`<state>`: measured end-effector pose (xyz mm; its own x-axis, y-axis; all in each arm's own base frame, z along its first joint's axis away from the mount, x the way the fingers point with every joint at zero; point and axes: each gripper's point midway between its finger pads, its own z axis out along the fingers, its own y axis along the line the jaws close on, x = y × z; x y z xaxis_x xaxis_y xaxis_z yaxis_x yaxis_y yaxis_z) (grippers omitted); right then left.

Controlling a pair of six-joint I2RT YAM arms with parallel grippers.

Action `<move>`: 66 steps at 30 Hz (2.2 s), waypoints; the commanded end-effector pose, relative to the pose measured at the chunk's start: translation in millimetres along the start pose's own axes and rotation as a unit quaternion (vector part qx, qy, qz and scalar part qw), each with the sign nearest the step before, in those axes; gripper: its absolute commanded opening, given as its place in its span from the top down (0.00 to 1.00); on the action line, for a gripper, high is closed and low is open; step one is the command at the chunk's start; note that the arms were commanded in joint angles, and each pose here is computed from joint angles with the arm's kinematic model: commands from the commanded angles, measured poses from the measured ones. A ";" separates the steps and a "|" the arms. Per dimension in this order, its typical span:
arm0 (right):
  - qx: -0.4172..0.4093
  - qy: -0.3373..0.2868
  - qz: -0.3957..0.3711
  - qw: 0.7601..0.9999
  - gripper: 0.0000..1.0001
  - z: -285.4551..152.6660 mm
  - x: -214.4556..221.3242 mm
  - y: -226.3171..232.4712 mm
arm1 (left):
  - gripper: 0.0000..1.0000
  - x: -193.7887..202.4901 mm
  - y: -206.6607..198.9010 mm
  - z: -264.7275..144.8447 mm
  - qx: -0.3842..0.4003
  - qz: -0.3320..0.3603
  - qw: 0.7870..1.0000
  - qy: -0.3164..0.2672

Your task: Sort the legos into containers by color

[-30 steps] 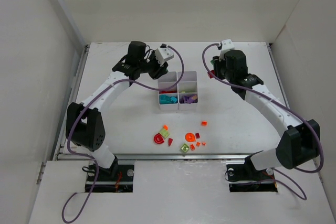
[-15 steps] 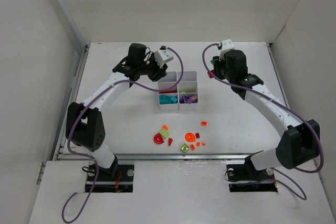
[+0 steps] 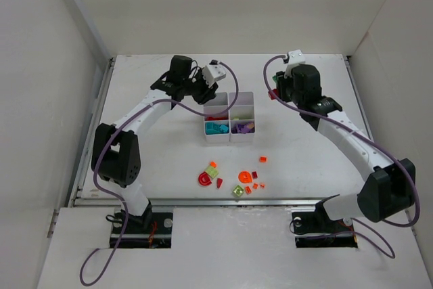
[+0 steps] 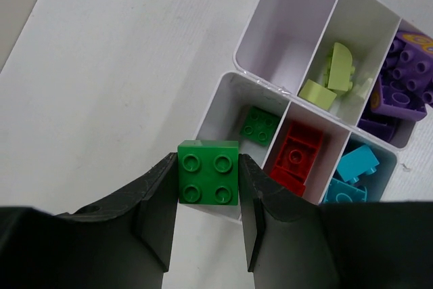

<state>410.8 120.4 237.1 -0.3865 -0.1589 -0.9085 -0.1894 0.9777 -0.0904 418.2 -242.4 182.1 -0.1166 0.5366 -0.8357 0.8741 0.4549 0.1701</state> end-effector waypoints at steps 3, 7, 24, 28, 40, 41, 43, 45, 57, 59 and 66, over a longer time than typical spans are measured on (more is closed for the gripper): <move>0.014 -0.041 0.013 0.999 1.00 -5.0 -24.7 -8.1 | 0.99 -7.5 8.1 2.9 -0.015 0.070 0.997 -0.012; 0.014 -0.041 0.013 0.999 1.00 -5.0 -24.7 -8.1 | 0.87 -6.2 3.5 8.9 -0.013 0.093 0.996 -0.004; 0.009 -0.046 0.009 0.999 1.00 -7.7 -27.6 -7.4 | 0.37 -4.0 -4.6 6.2 0.012 0.103 0.995 0.004; -0.013 -0.051 -0.014 0.999 1.00 -7.5 -30.1 -0.9 | 0.37 -16.0 -4.9 2.4 0.018 0.100 0.995 -0.006; -0.383 -0.181 -0.263 0.867 1.00 -78.1 -27.7 108.2 | 0.38 -64.8 -80.7 -46.2 0.226 0.254 0.936 -0.096; -0.394 -0.179 -0.261 0.863 1.00 -77.5 -24.7 111.6 | 0.35 -70.0 -78.3 -47.2 0.221 0.268 0.932 -0.102; -0.426 -0.185 -0.258 0.847 1.00 -80.6 -26.2 121.6 | 0.33 -69.4 -96.9 -48.1 0.250 0.290 0.917 -0.109; -0.443 -0.184 -0.259 0.838 1.00 -77.5 -28.4 135.1 | 0.30 -69.4 -106.3 -48.8 0.264 0.301 0.909 -0.115; -0.449 -0.179 -0.282 0.829 1.00 -75.8 -25.4 166.1 | 0.29 -98.1 -126.4 -47.8 0.271 0.285 0.910 -0.136; -0.450 -0.174 -0.283 0.829 1.00 -73.5 -22.4 169.0 | 0.31 -100.0 -125.4 -47.2 0.268 0.284 0.910 -0.138; -0.445 -0.173 -0.285 0.831 1.00 -72.7 -22.1 170.1 | 0.60 -102.4 -121.9 -43.1 0.254 0.282 0.916 -0.131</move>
<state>312.9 272.0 240.5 0.1537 -0.4019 -0.9027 -0.9321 0.2442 -0.2674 304.7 -320.1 234.3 0.4383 0.4178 -0.7958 0.8943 -0.2919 0.3392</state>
